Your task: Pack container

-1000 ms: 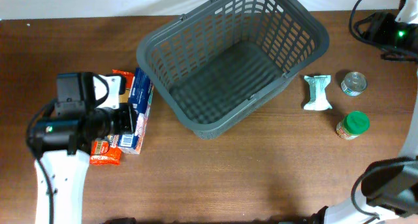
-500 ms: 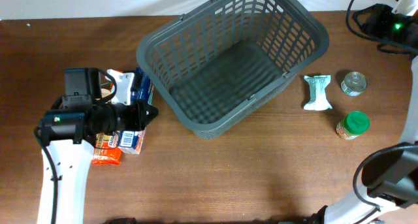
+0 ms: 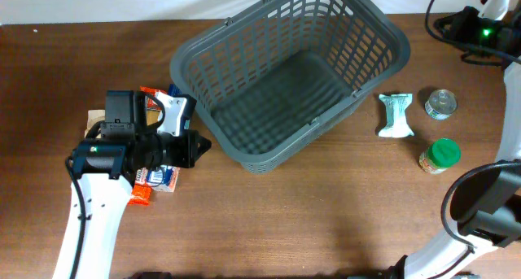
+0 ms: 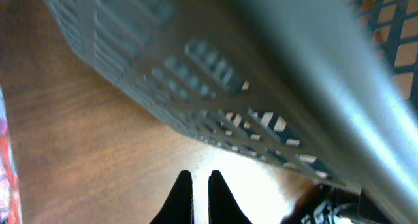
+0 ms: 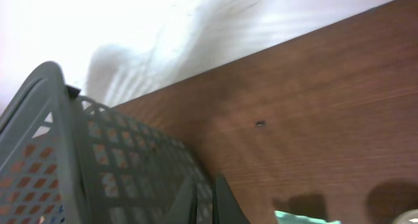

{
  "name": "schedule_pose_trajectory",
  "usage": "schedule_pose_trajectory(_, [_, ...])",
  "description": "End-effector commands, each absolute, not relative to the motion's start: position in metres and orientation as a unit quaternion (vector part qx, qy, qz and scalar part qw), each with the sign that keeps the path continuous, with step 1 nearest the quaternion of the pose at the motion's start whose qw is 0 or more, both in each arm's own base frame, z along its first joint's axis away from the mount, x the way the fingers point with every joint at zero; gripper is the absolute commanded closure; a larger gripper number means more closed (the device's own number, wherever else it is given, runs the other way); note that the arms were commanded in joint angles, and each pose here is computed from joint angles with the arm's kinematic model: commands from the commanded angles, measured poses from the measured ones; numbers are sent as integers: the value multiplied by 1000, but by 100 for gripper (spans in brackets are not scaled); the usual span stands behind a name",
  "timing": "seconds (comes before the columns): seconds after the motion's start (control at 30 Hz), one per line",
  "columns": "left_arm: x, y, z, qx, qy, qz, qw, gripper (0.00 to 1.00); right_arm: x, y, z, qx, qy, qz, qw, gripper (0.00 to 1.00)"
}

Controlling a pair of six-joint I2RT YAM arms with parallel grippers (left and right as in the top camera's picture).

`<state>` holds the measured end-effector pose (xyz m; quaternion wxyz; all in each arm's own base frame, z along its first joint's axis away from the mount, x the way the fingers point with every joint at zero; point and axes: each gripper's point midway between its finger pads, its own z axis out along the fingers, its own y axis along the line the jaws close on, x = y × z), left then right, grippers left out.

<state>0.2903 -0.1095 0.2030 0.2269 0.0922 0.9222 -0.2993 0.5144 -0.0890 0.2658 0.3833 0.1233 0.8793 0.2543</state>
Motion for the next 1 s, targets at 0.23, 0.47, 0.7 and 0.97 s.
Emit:
schedule_pose_trajectory(0.23, [312, -112, 193, 89, 920, -301, 235, 98, 530, -39, 257, 74, 880, 292, 368, 96])
schedule_pose_trajectory(0.47, [330, -112, 173, 86, 922, -302, 225, 98, 524, -29, 257, 66, 878, 315, 355, 96])
schedule_pose_trajectory(0.7, [352, -113, 174, 82, 914, -306, 254, 98, 512, -21, 251, 58, 883, 329, 329, 96])
schedule_pose_trajectory(0.97, [371, -113, 187, 74, 901, -308, 295, 98, 495, -12, 242, 36, 891, 341, 297, 96])
